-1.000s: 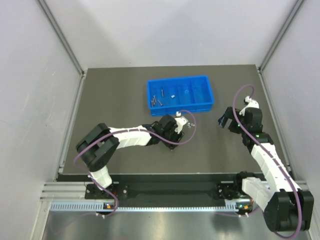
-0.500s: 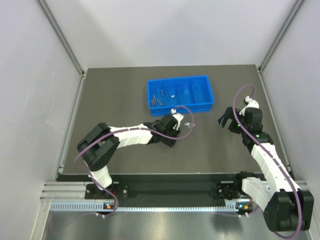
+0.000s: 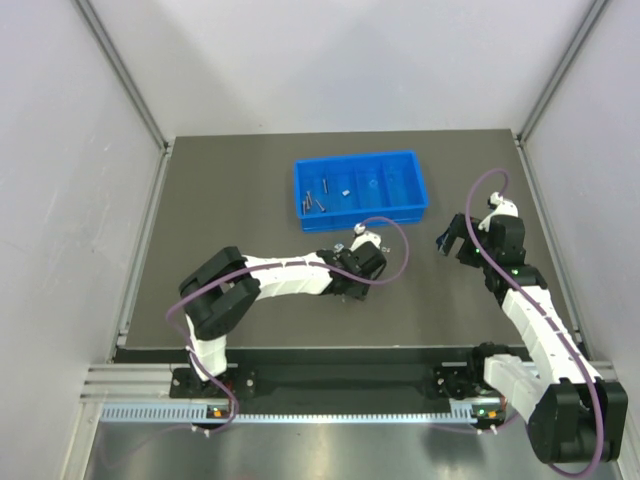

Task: Sort the screws and nuts into containers

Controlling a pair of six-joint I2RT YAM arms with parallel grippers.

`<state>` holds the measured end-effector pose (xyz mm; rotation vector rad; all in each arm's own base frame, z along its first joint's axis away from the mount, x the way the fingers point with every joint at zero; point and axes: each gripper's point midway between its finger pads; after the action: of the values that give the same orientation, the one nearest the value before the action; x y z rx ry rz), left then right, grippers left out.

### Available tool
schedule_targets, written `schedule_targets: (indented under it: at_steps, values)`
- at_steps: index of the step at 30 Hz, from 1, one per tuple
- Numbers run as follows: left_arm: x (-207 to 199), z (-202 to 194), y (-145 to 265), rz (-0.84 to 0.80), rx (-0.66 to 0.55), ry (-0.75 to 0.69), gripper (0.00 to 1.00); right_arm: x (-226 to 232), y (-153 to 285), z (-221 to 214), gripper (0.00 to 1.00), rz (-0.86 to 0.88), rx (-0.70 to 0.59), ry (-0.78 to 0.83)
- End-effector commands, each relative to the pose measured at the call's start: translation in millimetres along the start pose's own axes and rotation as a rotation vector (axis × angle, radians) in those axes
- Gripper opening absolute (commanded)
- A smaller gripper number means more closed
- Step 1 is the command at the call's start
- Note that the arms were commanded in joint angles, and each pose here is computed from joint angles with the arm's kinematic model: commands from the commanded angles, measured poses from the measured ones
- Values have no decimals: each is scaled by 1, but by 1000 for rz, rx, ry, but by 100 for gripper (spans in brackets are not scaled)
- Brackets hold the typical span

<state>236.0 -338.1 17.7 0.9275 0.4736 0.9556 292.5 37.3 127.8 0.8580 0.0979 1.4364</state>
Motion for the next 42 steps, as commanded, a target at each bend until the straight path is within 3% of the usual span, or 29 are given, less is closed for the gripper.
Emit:
schedule_targets:
  at_steps: [1, 9, 17, 21, 27, 33, 38, 42]
  values:
    - [34, -77, -2, 148, 253, -32, 53, 9, 0, 10, 100, 33, -40, 2]
    - [51, -60, 9, 269, 169, 71, 60, 8, 0, 9, 100, 31, -39, 2]
    - [48, -77, 11, 269, 192, 204, 59, 8, 0, 9, 100, 32, -37, 1]
    - [44, -85, 9, 254, 209, 248, 52, 8, 0, 9, 100, 34, -38, 2]
    - [43, -90, 4, 254, 204, 280, 31, 10, 0, 9, 100, 39, -38, 1]
    - [45, -90, 4, 266, 204, 262, 16, 8, 2, 10, 100, 31, -46, 4]
    - [51, -56, 18, 273, 90, 261, 15, 8, 0, 9, 100, 32, -38, 0]
    - [51, -2, 36, 237, -69, 249, 16, 10, -1, 9, 100, 40, -36, 0]
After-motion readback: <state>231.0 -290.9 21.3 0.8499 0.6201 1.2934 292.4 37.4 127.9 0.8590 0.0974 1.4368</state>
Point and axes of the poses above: each gripper's point midway between its finger pads, its own y axis back along the fingers, its own x axis along the line the jaws close on, z = x × y, and after that the axes turned 7 degrees about -y, right-handed
